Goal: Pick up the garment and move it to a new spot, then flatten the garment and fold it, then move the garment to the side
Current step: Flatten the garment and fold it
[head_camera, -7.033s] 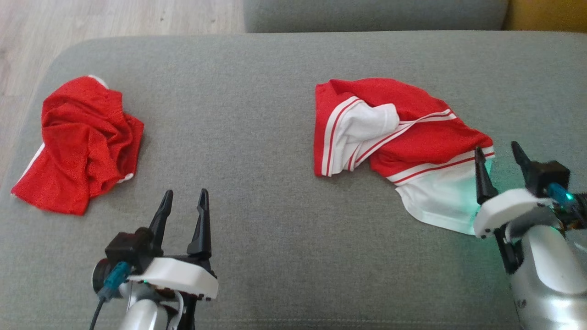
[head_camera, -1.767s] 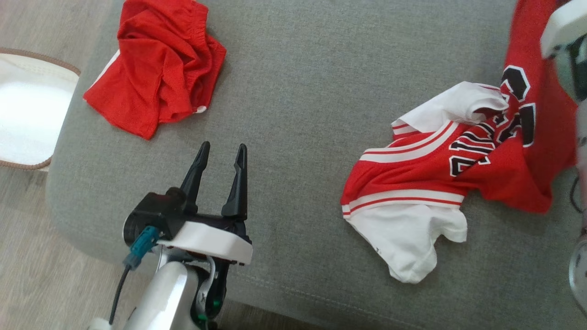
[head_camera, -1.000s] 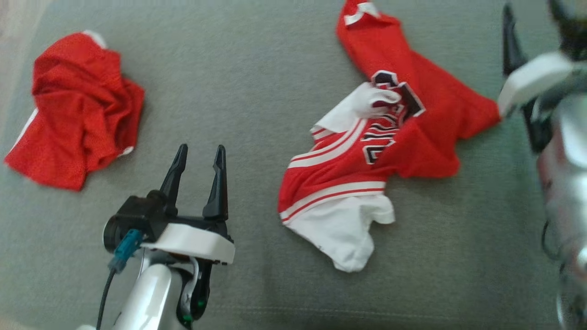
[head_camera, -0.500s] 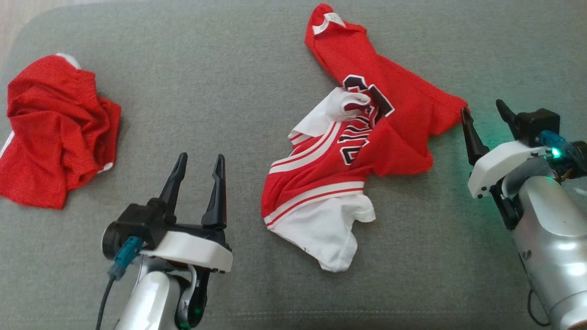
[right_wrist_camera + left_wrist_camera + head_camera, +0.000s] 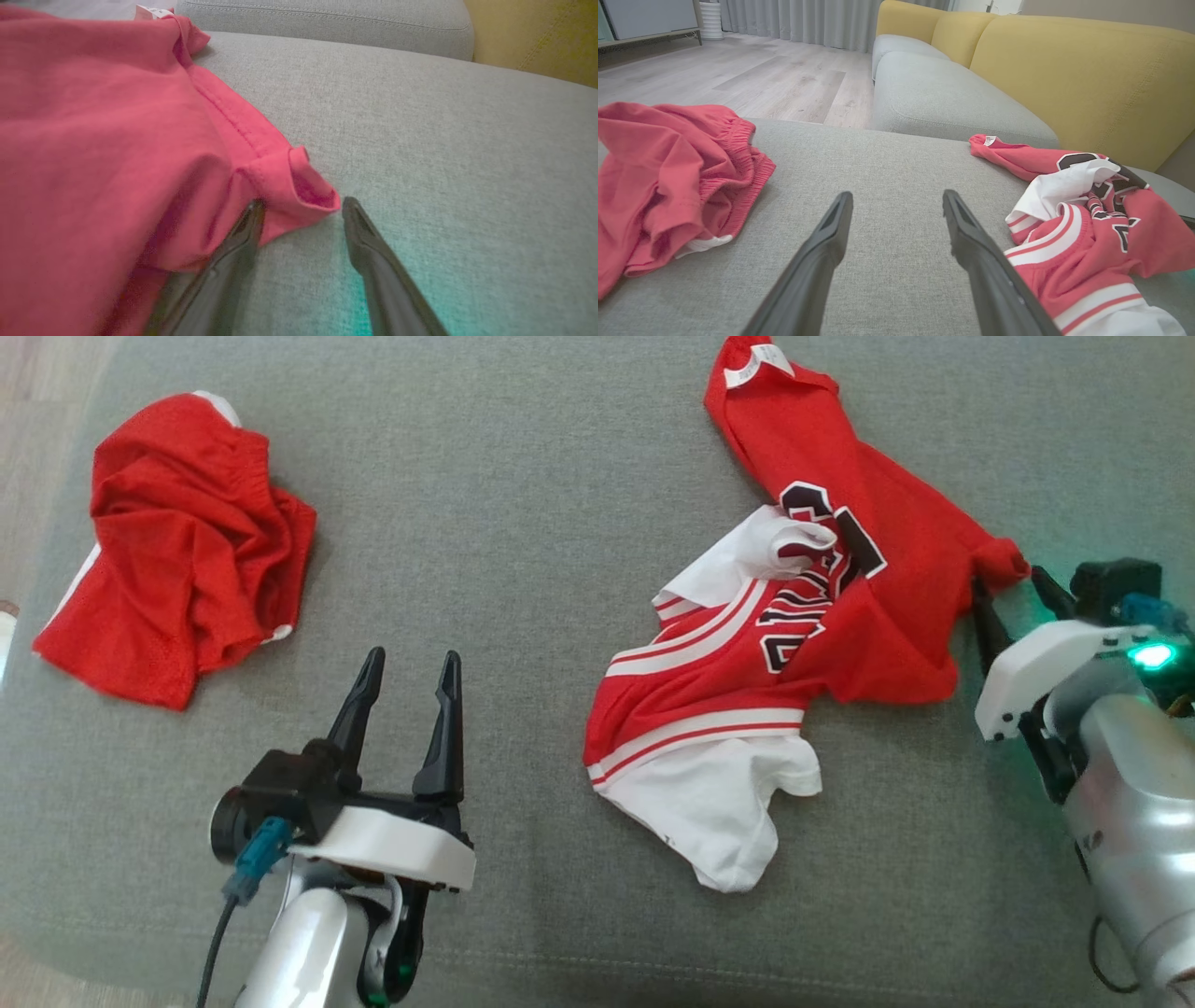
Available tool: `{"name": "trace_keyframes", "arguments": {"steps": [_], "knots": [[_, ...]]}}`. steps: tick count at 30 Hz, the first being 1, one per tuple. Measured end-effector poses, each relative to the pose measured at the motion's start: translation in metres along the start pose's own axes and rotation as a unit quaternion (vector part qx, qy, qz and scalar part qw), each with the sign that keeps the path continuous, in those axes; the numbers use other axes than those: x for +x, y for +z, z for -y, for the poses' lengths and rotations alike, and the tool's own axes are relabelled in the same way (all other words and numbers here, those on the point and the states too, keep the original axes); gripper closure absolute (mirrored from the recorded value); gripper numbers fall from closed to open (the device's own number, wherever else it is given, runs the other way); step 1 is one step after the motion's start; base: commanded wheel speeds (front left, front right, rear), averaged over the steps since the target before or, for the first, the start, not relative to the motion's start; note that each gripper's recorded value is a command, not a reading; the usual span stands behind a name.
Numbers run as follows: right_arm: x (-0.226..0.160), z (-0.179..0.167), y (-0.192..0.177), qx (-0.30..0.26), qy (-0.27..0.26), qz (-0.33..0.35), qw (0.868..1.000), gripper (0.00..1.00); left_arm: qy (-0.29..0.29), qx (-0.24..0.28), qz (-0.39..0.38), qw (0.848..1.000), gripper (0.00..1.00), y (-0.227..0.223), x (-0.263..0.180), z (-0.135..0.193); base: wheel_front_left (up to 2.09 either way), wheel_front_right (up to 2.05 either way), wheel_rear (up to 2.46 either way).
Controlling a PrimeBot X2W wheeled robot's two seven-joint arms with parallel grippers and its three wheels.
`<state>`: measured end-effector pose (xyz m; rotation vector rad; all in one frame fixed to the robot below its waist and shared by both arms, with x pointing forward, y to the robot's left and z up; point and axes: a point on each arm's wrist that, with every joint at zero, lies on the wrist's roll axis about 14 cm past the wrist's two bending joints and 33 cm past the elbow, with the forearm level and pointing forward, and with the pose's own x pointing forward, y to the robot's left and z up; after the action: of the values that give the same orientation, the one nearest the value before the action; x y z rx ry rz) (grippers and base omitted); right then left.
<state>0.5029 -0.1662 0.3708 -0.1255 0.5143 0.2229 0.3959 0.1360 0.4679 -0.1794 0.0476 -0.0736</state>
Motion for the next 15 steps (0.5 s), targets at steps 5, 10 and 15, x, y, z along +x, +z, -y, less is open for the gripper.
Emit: {"name": "trace_keyframes", "arguments": {"steps": [5,10,15], "knots": [[0.0,-0.001,0.004,0.001,0.001,0.005,1.0,1.0,-0.001,0.0,0.002,1.0,0.0,0.001,0.0,0.001,0.0,0.0,0.0],[-0.007,0.0,0.015,0.012,-0.002,0.033,0.999,1.0,-0.01,-0.001,0.006,1.0,0.0,0.004,0.003,0.007,0.0,0.0,0.0],[-0.019,0.007,0.041,0.035,-0.01,0.088,0.995,1.0,-0.025,-0.005,0.013,1.0,0.0,0.008,0.006,0.018,0.0,0.0,0.0]]}}
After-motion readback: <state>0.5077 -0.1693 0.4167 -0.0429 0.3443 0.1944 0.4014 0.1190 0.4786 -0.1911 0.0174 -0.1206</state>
